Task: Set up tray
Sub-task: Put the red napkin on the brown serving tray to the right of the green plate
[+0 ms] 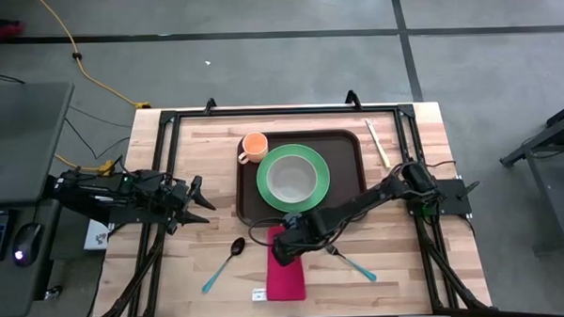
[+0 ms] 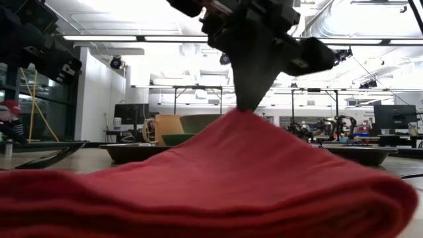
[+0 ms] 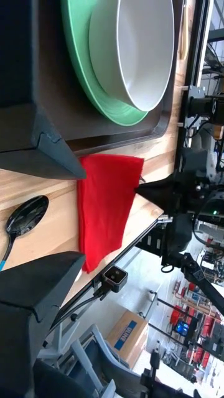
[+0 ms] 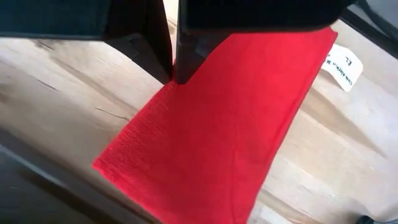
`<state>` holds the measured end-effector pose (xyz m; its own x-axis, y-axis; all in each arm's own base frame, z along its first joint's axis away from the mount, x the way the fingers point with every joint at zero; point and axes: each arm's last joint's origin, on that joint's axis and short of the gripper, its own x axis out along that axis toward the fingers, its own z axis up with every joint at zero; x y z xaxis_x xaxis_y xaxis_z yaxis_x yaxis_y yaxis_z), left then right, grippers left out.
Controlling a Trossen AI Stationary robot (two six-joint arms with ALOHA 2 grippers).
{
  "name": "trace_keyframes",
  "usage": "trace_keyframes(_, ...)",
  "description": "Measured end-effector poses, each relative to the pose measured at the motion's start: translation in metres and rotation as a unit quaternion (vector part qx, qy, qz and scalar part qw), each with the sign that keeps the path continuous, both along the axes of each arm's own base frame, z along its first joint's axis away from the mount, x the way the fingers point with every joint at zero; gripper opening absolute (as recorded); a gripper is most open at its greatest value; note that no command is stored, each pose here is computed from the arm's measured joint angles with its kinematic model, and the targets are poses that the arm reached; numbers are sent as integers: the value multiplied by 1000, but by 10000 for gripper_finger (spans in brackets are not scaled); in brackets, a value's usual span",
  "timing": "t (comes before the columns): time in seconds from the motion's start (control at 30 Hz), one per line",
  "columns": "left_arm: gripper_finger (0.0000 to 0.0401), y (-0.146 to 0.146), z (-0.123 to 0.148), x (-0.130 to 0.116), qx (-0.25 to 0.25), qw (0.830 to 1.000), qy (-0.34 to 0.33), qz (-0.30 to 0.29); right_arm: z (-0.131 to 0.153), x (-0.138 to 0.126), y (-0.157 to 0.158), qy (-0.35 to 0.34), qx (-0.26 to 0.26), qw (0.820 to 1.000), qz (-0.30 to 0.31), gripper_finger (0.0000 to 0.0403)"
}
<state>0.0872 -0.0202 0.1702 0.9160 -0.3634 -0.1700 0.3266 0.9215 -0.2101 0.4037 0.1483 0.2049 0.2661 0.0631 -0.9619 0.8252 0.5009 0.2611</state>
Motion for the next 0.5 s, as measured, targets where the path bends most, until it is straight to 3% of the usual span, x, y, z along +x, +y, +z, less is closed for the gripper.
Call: trace_keyframes(0.5, 230, 0, 0, 0, 0, 1000, 0, 0, 35, -6, -4, 36, -40, 999, 8, 0)
